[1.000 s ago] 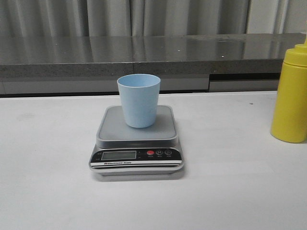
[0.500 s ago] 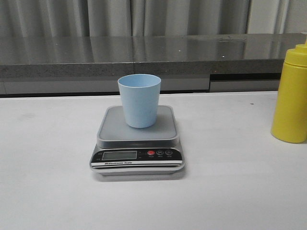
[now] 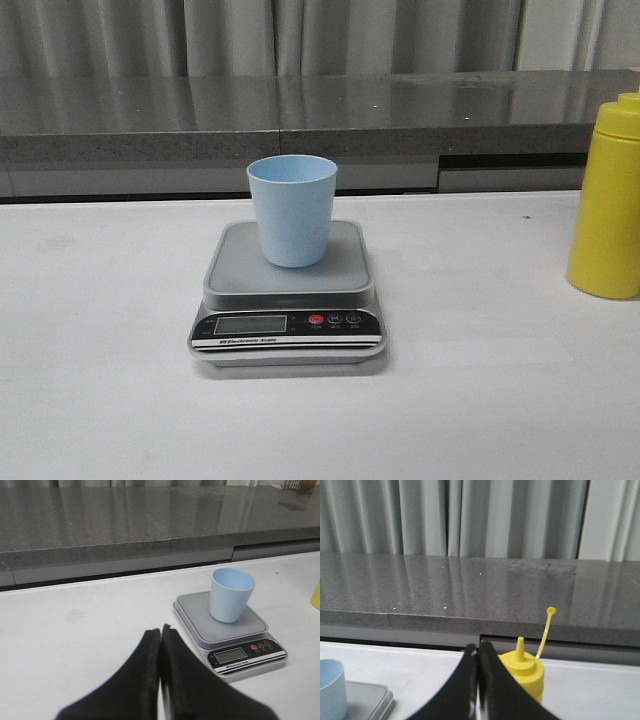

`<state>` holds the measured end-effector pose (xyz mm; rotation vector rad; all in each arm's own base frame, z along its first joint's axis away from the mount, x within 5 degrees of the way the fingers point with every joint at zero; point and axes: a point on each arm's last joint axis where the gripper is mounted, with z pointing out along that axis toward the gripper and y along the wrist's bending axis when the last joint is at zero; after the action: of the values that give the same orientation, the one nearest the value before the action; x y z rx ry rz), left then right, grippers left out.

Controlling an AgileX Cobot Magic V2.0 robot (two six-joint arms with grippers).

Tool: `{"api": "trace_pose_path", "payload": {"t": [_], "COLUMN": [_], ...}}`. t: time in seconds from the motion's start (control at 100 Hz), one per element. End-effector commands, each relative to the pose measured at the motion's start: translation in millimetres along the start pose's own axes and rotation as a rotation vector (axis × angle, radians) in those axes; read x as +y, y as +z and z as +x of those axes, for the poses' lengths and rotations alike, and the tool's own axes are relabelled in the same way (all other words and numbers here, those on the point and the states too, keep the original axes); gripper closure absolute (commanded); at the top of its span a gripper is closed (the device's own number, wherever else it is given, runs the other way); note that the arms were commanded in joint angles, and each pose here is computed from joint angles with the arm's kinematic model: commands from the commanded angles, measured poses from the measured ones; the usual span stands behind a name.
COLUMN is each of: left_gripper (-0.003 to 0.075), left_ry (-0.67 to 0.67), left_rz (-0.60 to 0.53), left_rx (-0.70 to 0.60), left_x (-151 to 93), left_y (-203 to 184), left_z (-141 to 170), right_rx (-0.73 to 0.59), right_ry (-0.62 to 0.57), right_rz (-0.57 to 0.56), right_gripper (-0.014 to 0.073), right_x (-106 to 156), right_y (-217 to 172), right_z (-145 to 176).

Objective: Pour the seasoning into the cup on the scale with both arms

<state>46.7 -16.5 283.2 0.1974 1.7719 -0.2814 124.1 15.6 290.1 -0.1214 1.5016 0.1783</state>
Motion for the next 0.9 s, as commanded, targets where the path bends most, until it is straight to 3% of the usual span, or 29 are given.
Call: {"api": "trace_pose_path", "payload": {"t": [0.0, 0.3, 0.61, 0.89], "left_gripper": [0.0741, 0.0741, 0.0741, 0.0741], "left_ry": [-0.016, -0.016, -0.016, -0.016], "left_rz": [0.005, 0.005, 0.005, 0.005], "left_rx": [-0.095, -0.095, -0.095, -0.095], "left_x": [-1.0, -1.0, -1.0, -1.0], "left_y": [-2.3, -2.3, -2.3, -2.3], "left_z": [-15.2, -15.2, -15.2, -15.2], "right_rx": [-0.098, -0.117, -0.084, -0.137], "right_ry": [-0.03, 0.003, 0.055, 0.052], "right_rz": [0.015, 0.128, 0.158, 0.158], "right_gripper": [0.0663, 0.0663, 0.0663, 0.0663], "right_x": [1.3, -5.0, -3.9, -2.2], "right_y": [-5.7, -31.0, -61.7, -77.9], "right_z": [-13.6, 12.1, 48.1, 66.6]}}
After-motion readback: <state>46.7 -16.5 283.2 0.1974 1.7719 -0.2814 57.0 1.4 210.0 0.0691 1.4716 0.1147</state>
